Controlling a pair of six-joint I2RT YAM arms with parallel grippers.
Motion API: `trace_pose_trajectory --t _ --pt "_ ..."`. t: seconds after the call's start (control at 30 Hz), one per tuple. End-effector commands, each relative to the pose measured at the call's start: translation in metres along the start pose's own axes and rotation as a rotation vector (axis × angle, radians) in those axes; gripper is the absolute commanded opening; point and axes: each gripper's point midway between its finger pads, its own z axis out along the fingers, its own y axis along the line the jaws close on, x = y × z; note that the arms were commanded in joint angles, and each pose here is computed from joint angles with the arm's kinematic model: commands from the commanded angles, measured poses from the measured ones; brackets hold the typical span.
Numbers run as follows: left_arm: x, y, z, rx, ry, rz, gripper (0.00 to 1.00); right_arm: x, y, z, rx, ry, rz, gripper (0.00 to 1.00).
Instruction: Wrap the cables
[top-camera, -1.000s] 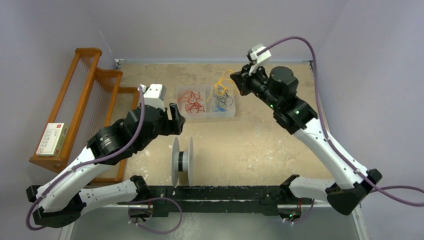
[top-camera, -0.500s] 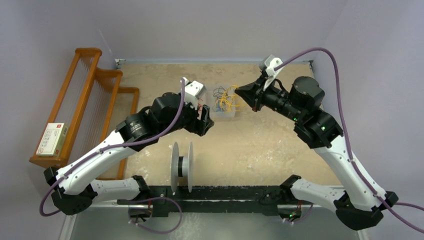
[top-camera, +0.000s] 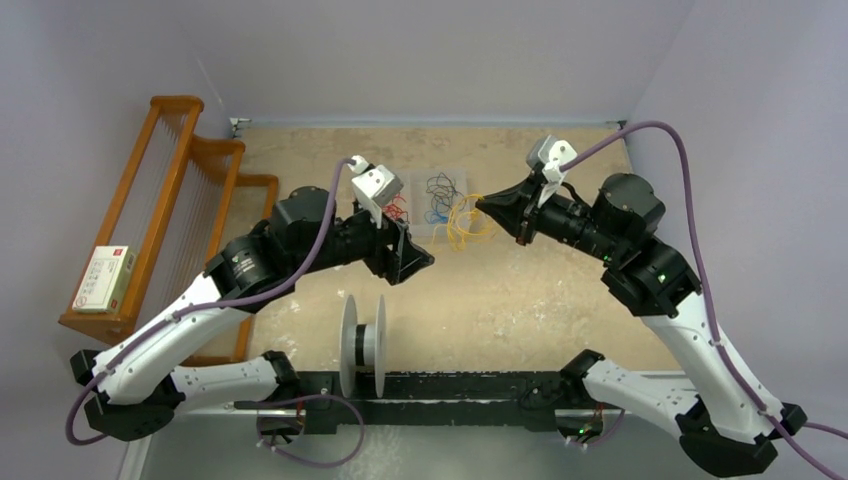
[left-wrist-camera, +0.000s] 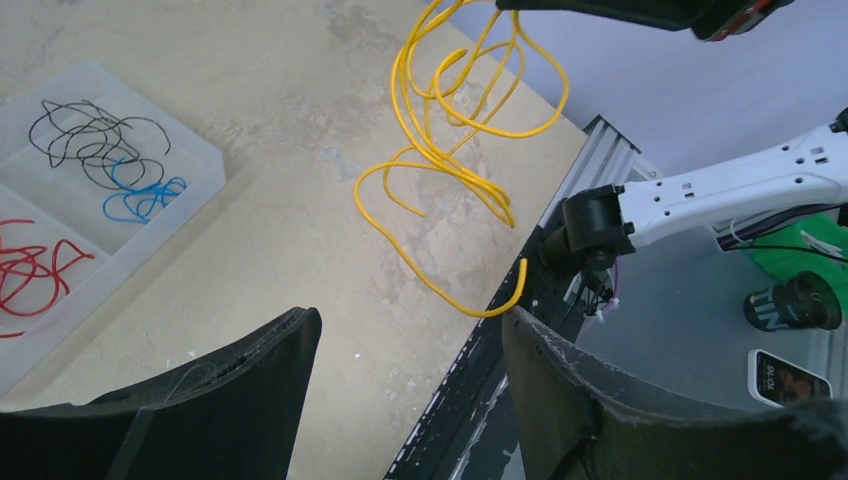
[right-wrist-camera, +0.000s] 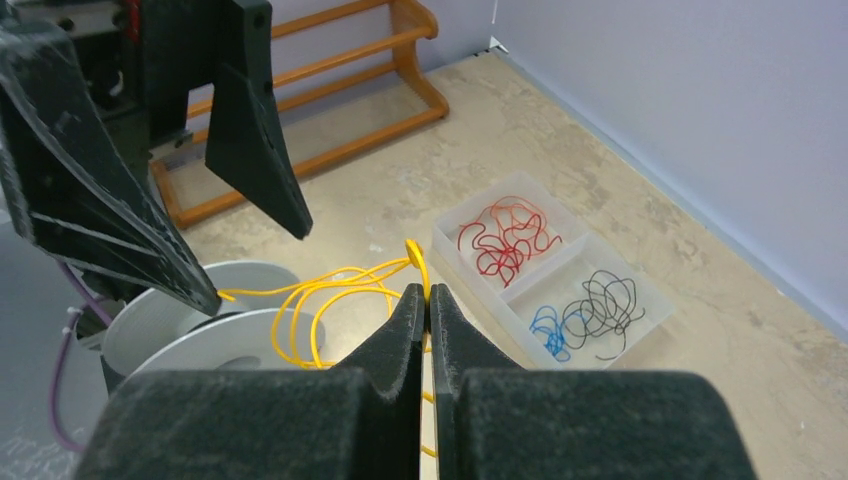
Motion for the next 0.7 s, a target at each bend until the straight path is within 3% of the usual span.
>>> trace_pose_trajectory --t 0.0,0.3,0.67 --pt "-0.036 -0.021 -0.022 0.087 -0.123 0.026 0.67 -0.011 0.011 -0.008 -0.046 -0.048 -0.041 0.00" --pt "-0.042 -0.020 -0.029 0.068 -0.165 -0.006 0.69 -0.018 0.017 -0.017 -0.067 -0.089 -0.067 0.00" --pt "-0.014 -0.034 0.028 0.196 -0.101 -0.207 0.68 -0.035 0.026 -0.025 -0.107 -0.175 -0.102 0.00"
